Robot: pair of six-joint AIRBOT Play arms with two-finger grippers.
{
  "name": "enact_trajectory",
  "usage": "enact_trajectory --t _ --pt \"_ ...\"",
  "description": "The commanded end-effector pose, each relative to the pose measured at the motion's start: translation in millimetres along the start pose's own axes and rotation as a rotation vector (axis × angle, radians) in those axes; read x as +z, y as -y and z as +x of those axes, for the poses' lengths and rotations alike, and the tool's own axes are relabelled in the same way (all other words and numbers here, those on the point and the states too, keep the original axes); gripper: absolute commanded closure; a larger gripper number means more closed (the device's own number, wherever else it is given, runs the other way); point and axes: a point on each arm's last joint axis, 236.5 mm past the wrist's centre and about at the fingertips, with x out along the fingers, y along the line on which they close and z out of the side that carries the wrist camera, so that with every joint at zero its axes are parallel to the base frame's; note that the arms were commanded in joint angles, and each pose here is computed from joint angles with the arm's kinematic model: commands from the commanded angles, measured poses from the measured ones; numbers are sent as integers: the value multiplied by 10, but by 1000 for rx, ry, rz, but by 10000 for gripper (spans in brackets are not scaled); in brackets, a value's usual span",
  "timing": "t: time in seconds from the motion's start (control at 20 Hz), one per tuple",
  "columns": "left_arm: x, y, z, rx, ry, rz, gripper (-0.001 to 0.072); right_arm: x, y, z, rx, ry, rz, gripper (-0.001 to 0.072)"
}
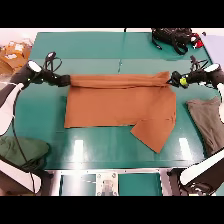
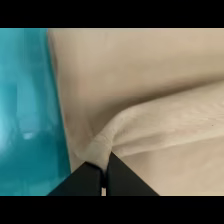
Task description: Fold the shirts.
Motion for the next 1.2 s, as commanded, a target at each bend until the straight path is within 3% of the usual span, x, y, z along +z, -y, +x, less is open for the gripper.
enact_trajectory --t 0.0,0.15,0.2,0.25,0.3,0.35,0.45,0.5,0.6,0.65,0.7,0.9,1.15 --pt "-208 -56 76 10 -52 -16 686 -186 91 64 -13 -54 15 688" --pt "-177 -1 77 -13 -39 -38 686 -182 74 64 -8 -54 17 683" --pt "-165 49 74 -34 -35 -55 683 -167 65 50 -9 -50 29 587" --pt "-164 98 68 -53 -36 -69 482 -141 46 11 -7 -46 36 440" --pt "-169 153 54 -75 -41 -84 162 -109 14 -58 -2 -44 36 398" --pt "-180 200 25 -95 -53 -94 110 -79 -20 -155 2 -45 29 398" --pt "-236 289 -119 -137 -122 -125 110 -41 -61 -443 8 -43 40 398" --pt "-276 330 -246 -163 -171 -139 110 -49 -52 -591 3 -42 40 412" --pt "-372 366 -555 -206 -277 -196 121 -172 6 -879 -18 -70 48 583" --pt "-448 375 -703 -225 -335 -216 344 -277 32 -992 -23 -86 60 676" --pt "-560 407 -846 -251 -399 -206 684 -378 50 -1073 -24 -89 77 687" --pt "-830 529 -1108 -207 -454 -228 689 -1062 185 -1315 -72 -117 157 688" --pt "-1392 615 -1292 -31 -255 -291 688 -2150 544 -1579 -200 -68 389 687"
